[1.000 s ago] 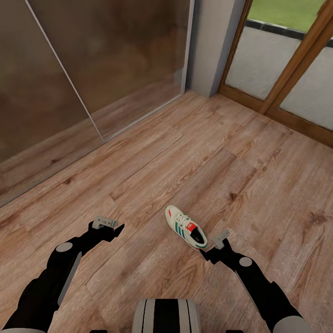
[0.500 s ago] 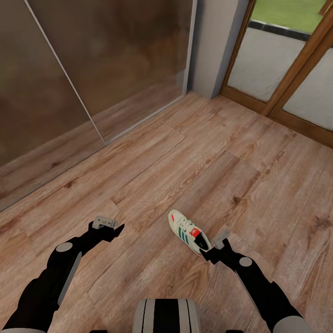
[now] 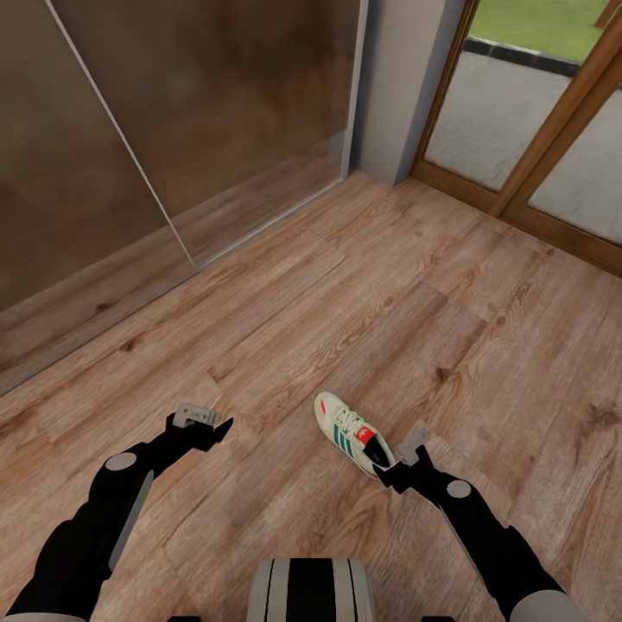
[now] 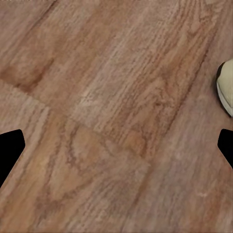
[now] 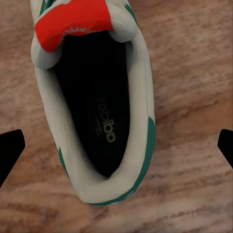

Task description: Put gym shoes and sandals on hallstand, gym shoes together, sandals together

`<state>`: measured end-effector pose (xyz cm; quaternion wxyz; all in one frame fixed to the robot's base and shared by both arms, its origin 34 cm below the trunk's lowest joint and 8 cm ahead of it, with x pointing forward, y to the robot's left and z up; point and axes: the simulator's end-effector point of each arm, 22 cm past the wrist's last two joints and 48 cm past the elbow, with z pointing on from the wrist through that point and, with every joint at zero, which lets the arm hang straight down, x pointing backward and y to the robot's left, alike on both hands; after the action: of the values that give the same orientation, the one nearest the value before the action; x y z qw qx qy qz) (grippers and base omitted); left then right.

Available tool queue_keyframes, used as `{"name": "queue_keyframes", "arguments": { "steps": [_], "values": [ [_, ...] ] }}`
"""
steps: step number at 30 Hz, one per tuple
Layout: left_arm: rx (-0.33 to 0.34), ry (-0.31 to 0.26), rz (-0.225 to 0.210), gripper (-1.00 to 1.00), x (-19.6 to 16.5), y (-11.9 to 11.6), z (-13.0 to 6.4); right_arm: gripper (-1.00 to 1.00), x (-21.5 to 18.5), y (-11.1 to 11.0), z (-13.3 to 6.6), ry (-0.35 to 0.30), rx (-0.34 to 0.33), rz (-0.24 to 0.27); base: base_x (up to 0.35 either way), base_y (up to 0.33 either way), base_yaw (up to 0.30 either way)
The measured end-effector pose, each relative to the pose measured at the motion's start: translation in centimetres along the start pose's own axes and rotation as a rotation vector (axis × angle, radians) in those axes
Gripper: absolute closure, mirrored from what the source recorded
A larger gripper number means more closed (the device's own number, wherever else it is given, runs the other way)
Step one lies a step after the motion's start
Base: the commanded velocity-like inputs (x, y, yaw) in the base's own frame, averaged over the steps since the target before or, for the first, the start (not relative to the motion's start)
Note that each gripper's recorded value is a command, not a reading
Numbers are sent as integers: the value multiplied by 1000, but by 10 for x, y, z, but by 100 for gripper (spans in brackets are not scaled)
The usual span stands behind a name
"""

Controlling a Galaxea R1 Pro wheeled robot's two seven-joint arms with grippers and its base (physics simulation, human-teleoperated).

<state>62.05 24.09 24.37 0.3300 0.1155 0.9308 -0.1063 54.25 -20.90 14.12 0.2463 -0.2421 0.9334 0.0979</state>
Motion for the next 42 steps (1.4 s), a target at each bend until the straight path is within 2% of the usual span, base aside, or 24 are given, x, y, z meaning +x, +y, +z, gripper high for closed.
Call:
{"name": "queue_keyframes", "arguments": {
  "steps": [11,25,28,29,32,34,42],
  "values": [
    [-2,0,1,-100,-1,2,-1,-100,0,0,0,1,0,0,0,0,0],
    [10,59,-18,-100,35,0,18,-100,40,12,19,67,-31,23,0,0,0],
    [11,51,-15,-100,31,0,19,-100,43,13,20,71,-32,24,0,0,0],
    [9,29,-8,-100,19,0,17,-100,44,13,20,72,-33,25,0,0,0],
    [9,19,-6,-100,9,0,17,-100,46,14,21,76,-35,26,0,0,0],
    [8,23,-15,-100,-6,0,19,-100,47,15,21,79,-36,28,0,0,0],
    [7,29,-20,-100,-13,1,21,-100,49,15,22,82,-37,29,0,0,0]
  ]
}}
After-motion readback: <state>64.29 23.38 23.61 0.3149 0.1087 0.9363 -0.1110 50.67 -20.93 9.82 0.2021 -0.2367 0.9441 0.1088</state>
